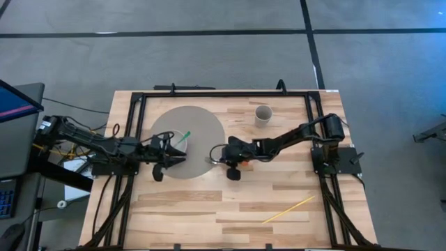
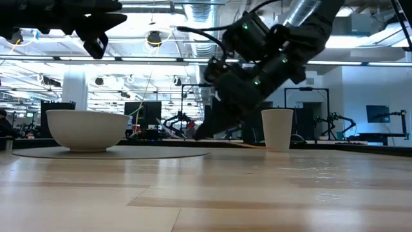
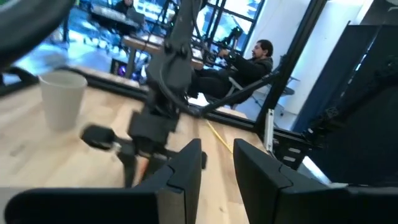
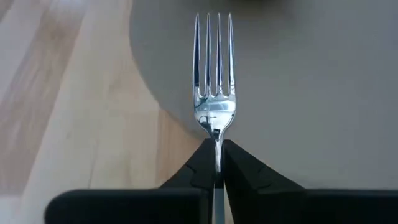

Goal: Pick & Place Utensil
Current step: Put the orange fork into the bowl

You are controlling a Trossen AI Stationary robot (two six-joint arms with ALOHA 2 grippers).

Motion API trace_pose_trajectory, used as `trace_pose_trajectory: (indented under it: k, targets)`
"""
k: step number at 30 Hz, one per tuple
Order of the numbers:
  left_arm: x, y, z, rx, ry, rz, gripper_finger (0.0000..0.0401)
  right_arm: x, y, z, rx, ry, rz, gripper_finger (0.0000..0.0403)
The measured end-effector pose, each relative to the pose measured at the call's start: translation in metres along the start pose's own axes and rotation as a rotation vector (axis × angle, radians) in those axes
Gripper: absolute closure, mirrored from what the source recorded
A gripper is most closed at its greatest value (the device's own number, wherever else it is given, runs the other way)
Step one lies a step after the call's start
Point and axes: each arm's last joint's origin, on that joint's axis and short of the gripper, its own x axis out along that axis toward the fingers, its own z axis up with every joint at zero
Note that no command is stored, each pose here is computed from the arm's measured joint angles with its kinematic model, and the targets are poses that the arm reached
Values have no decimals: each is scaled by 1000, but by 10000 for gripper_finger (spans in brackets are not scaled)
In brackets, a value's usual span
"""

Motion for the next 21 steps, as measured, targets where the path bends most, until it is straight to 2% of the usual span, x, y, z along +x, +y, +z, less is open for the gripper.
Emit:
trace_pose_trajectory:
  k: [6,11,14,16,21]
  targets:
    - [9,1,-12,-131,79,14,306,-1,12,18,-39,-46,22,395]
    - [17,4,-20,-160,102,100,306,-2,17,27,-110,38,-85,396]
    - [21,1,-9,-170,64,103,306,-5,20,40,-141,103,-112,392]
    - [24,-4,5,-154,21,83,306,-8,22,54,-146,99,-123,392]
    - [28,-19,36,6,-60,26,306,-17,26,98,-162,15,-122,397]
